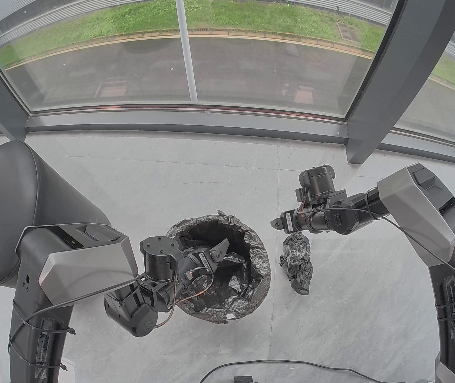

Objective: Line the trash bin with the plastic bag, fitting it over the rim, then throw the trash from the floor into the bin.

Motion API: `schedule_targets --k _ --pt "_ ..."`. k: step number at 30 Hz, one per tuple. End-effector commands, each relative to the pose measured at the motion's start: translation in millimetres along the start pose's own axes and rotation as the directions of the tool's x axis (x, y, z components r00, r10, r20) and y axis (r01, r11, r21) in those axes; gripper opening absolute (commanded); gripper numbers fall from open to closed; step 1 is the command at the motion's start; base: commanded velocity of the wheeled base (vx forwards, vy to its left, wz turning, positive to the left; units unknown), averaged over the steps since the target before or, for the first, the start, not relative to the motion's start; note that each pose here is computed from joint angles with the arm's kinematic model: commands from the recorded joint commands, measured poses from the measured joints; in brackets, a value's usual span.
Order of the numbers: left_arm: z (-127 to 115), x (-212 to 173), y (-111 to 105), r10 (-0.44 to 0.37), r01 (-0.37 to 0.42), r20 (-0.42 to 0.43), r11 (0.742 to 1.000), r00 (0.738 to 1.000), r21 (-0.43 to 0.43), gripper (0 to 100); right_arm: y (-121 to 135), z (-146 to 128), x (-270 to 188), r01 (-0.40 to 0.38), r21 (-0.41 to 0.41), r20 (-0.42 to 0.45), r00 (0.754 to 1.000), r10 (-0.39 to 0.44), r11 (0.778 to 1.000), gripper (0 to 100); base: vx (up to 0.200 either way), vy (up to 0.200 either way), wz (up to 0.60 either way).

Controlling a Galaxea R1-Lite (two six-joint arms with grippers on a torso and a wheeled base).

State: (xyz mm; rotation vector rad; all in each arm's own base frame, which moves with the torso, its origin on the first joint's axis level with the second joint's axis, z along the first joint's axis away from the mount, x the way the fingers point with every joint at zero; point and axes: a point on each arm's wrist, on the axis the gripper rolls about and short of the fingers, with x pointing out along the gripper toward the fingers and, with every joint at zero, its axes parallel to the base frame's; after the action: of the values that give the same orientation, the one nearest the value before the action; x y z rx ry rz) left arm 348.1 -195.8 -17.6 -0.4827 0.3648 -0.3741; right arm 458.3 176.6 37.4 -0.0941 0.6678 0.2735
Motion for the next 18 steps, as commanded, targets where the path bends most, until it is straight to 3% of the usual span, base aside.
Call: schedule_targets --k 1,7,14,18 --pt "-4 2 3 0.004 -0.004 -0.005 1.000 1.000 -0.002 100 0 0 0 0.000 0.000 -0.001 1.000 0.000 1.000 100 0.000 0.000 0.00" --pt "14 -19 -19 -0.041 0.041 0.023 0.999 0.999 -0.017 100 1 -5 0 0.000 -0.003 -0.019 1.000 0.000 1.000 100 0.000 0.000 0.00" --pt "32 -73 -43 -0.094 0.093 -0.003 0.995 0.996 -0.032 100 0 -12 3 0.013 -0.004 -0.038 0.999 -0.013 1.000 100 0.000 0.000 0.00" --pt "57 -108 -51 -0.130 0.135 0.067 0.988 0.989 -0.073 100 -2 -21 8 0.021 -0.006 -0.070 0.997 -0.022 1.000 100 0.000 0.000 0.00"
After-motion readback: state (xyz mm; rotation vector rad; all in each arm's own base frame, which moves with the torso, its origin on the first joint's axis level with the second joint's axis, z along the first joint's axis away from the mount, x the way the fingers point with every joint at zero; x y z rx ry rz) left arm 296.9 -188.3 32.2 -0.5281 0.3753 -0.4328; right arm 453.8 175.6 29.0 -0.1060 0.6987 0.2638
